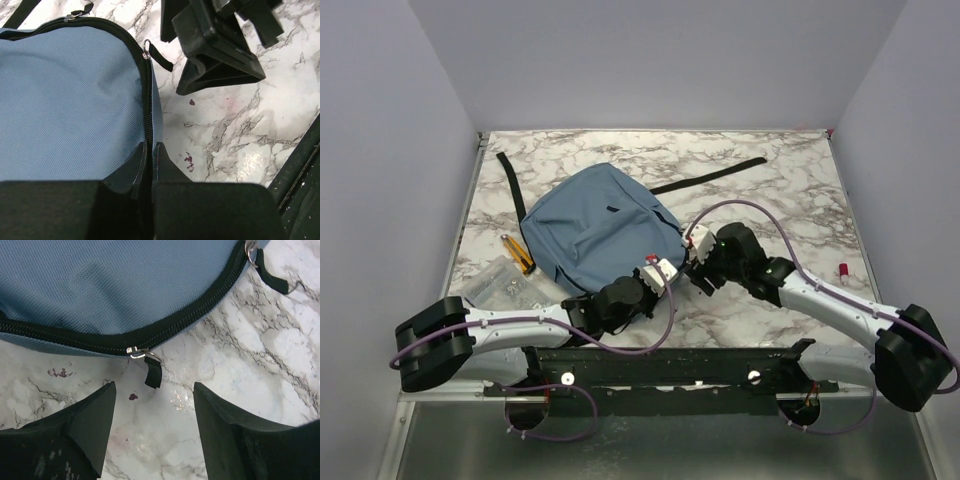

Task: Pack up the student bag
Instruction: Zip the student bag at the center of the board.

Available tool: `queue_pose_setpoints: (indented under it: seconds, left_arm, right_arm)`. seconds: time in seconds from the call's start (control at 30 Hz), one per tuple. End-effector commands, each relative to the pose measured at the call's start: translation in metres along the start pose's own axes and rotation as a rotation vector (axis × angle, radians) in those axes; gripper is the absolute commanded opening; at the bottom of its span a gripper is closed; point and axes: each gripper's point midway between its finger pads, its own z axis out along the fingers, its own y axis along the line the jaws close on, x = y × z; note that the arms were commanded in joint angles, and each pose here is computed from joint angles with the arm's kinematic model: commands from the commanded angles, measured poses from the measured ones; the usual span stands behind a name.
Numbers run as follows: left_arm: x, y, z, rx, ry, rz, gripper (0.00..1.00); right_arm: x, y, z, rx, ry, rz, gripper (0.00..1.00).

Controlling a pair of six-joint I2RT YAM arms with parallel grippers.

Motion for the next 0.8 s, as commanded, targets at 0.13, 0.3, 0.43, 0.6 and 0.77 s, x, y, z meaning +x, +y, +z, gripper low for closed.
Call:
queue_pose_setpoints:
  seconds: [0.13, 0.3, 0.43, 0.6, 0.77]
  left_arm:
    - [-0.007, -0.010, -0.009, 0.068, -0.051, -0.034, 0.00]
    - [-0.006, -0.012, -0.012, 0.080, -0.057, -0.036, 0.00]
    - [-0.003, -0.015, -0.013, 0.102, -0.052, -0.035, 0.00]
    - [0.009, -0.021, -0.017, 0.140, -0.029, -0.042, 0.00]
    - [0.024, -0.019, -0.025, 0.145, -0.010, -0.056, 0.00]
  right_arm:
    - [-0.032, -0.015, 0.015, 0.026, -0.095, -0.102, 0.44]
    - [-0.041, -0.021, 0.017, 0.059, -0.130, -0.084, 0.22]
    - [-0.044, -0.029, 0.017, 0.091, -0.097, -0.075, 0.01]
    - [-0.051, -0.065, 0.010, 0.248, -0.016, -0.108, 0.01]
    - [-0.052, -0.102, 0.023, 0.366, 0.117, -0.158, 0.01]
